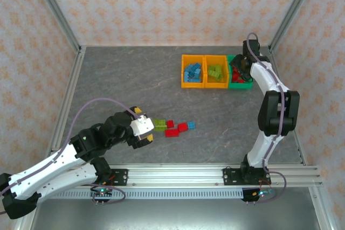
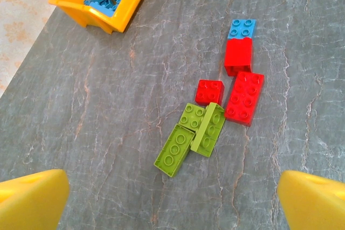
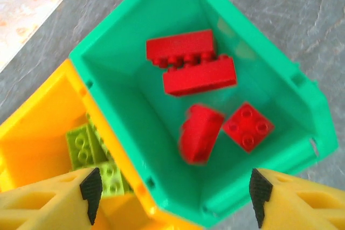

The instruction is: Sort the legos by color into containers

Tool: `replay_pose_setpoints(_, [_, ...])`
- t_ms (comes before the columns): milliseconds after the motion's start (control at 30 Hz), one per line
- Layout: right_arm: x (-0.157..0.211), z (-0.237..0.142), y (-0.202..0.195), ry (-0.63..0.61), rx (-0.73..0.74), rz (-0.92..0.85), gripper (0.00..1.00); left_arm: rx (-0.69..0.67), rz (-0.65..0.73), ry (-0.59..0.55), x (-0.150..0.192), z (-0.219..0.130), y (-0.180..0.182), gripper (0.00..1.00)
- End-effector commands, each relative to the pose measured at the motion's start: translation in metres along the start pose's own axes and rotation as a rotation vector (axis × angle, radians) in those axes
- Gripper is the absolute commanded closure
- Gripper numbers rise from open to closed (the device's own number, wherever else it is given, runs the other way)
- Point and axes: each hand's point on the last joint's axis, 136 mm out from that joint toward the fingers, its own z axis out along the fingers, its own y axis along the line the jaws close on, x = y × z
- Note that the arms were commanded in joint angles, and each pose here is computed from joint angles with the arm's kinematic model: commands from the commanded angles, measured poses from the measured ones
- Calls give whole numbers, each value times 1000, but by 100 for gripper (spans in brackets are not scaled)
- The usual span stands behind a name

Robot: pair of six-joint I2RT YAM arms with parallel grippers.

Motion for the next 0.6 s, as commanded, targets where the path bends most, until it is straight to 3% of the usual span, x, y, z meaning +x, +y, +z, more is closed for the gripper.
replay_pose_setpoints(0, [30, -51, 2, 52, -82, -31, 25, -5, -2, -34, -7, -2, 2, 0])
replay_pose_setpoints(200, [142, -113, 3, 176, -186, -230, 22, 8, 2, -35, -8, 0, 0, 0])
replay_pose_setpoints(367, [236, -128, -8, 314, -163, -373, 23, 17, 6, -26, -7, 2, -2, 0])
replay_pose_setpoints(467, [281, -127, -8, 374, -151, -385, 24, 15, 8, -20, -7, 3, -1, 0])
replay_pose_setpoints(567, [304, -118, -3, 410, -140, -247, 23, 6, 8, -10, -5, 3, 0, 0])
